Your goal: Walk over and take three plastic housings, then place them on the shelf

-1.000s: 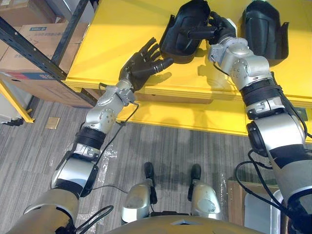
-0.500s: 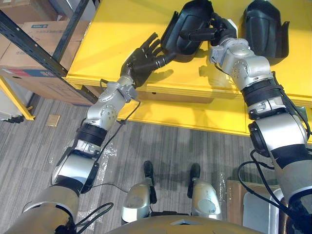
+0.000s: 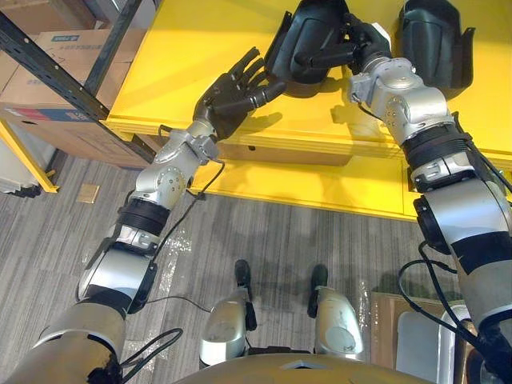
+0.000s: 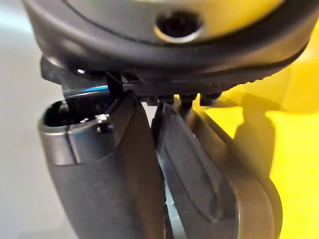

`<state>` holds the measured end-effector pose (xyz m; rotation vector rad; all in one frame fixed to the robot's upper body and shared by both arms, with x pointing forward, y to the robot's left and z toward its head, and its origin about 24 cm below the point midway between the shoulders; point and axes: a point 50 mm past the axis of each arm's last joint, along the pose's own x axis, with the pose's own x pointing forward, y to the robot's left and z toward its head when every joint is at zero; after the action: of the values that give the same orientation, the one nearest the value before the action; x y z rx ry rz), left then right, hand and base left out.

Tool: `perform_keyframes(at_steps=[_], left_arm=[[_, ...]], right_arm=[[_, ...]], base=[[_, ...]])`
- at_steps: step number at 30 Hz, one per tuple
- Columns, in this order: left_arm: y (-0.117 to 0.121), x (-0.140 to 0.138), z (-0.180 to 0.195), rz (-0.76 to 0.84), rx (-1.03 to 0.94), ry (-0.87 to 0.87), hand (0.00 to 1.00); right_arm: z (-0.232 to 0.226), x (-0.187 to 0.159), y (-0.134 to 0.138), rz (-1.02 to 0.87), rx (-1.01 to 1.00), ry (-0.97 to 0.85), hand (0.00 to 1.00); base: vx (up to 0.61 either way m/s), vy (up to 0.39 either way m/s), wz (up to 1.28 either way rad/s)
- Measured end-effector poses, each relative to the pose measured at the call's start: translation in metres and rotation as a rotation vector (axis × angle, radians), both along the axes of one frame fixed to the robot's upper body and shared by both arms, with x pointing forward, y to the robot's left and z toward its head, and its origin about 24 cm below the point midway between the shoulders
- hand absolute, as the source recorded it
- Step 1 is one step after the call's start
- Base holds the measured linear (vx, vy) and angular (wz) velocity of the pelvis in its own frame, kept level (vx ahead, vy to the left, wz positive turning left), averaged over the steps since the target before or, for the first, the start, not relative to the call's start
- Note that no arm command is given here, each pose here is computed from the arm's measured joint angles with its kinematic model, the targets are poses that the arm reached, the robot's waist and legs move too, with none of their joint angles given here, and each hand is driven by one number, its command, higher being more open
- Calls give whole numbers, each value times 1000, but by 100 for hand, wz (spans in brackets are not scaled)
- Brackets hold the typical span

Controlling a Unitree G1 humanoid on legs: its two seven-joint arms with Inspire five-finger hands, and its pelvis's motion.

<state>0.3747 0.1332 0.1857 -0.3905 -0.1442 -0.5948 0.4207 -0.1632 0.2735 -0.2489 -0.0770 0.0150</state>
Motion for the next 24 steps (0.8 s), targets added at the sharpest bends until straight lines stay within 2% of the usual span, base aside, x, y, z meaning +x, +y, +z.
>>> perform_keyframes(at_steps=[8, 18, 24], left_arm=[[-15, -3, -3, -152, 95, 18, 100], [-23, -5, -6, -197, 104, 45, 100], [-23, -5, -6, -187, 101, 47, 100]], right_arm=[[17, -2, -1, 1, -97, -113, 100], [41, -7, 22, 159, -120, -227, 100], [39, -7, 26, 168, -135, -223, 100]], base=[[3, -37, 5], [7, -34, 0], [17, -37, 2]])
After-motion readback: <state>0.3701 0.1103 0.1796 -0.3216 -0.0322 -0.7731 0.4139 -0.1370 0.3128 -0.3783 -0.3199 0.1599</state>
